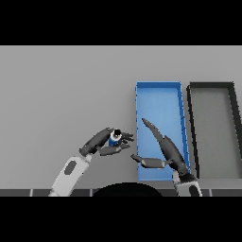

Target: Pick up the blue pipe and place it into the blue bin.

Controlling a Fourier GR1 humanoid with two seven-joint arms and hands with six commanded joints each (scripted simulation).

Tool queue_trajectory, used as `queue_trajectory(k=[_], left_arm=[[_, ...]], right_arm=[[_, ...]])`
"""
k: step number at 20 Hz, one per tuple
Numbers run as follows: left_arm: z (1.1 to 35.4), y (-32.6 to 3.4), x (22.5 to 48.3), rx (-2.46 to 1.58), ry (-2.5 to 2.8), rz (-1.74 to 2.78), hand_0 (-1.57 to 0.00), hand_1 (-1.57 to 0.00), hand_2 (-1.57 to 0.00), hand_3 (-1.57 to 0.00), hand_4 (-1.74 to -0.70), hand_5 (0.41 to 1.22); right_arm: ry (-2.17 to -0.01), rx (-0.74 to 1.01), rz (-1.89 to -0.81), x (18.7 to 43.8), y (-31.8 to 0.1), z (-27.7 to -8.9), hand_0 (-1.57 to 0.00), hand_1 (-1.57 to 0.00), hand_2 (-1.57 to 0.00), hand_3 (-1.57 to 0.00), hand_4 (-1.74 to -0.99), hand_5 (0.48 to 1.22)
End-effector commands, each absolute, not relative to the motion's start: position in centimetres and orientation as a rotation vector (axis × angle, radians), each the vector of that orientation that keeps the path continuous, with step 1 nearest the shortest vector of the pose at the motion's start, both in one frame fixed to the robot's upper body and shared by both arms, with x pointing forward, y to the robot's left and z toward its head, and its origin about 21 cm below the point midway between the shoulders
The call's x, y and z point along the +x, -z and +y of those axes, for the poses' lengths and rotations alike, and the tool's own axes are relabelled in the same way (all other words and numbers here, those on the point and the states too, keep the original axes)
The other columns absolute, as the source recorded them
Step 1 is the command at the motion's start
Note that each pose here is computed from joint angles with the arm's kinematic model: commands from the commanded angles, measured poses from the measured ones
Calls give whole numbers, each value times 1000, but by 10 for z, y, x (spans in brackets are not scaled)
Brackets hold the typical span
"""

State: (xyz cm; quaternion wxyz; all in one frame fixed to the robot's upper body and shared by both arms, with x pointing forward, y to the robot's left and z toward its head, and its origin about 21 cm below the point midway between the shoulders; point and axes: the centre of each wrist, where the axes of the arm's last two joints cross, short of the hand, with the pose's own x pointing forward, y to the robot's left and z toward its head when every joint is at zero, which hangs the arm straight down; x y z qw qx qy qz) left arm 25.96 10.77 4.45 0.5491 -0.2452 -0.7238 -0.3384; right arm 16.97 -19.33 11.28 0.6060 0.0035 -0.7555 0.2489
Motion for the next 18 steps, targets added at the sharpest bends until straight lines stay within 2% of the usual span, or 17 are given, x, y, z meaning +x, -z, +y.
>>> queue_trajectory(k=[1, 5, 9, 10, 14, 15, 17, 18], left_arm=[[105, -46, 258, -587, 802, -1715, -1571, -1571, -1571, -1571, -1474, 1221], [104, -45, 259, -568, 813, -1700, -1571, -1571, -1571, -1571, -1475, 1221], [103, -45, 262, -590, 811, -1697, -1571, -1571, -1571, -1571, -1473, 1221], [103, -46, 263, -588, 812, -1693, -1571, -1571, -1571, -1571, -1474, 1221], [106, -47, 265, -642, 810, -1681, -1571, -1571, -1571, -1571, -1468, 1221], [107, -45, 265, -641, 812, -1670, -1571, -1571, -1571, -1571, -1459, 1221], [106, -43, 265, -648, 821, -1690, -1571, -1571, -1571, -1571, -1456, 1221], [106, -44, 265, -661, 805, -1690, -1571, -1571, -1571, -1571, -1460, 1221]], right_arm=[[-606, 28, -1753, 169, -120, -187, 1, 0, -1, 1, -1256, 523], [-676, 116, -1690, 182, -128, -170, 1, 1, 0, 1, -1232, 525], [-771, 170, -1679, 205, -136, -151, 1, 1, 1, 1, -1209, 517], [-795, 190, -1708, 209, -142, -145, 1, 1, 1, 1, -1201, 514], [-840, 269, -1732, 215, -156, -127, 1, 1, 1, 1, -1200, 514], [-849, 265, -1712, 220, -156, -126, 1, 1, -1, 1, -1208, 512], [-884, 284, -1703, 227, -160, -120, 1, -32, -54, -6, -1215, 513], [-894, 298, -1696, 229, -159, -117, -24, -108, -130, -49, -1222, 517]])
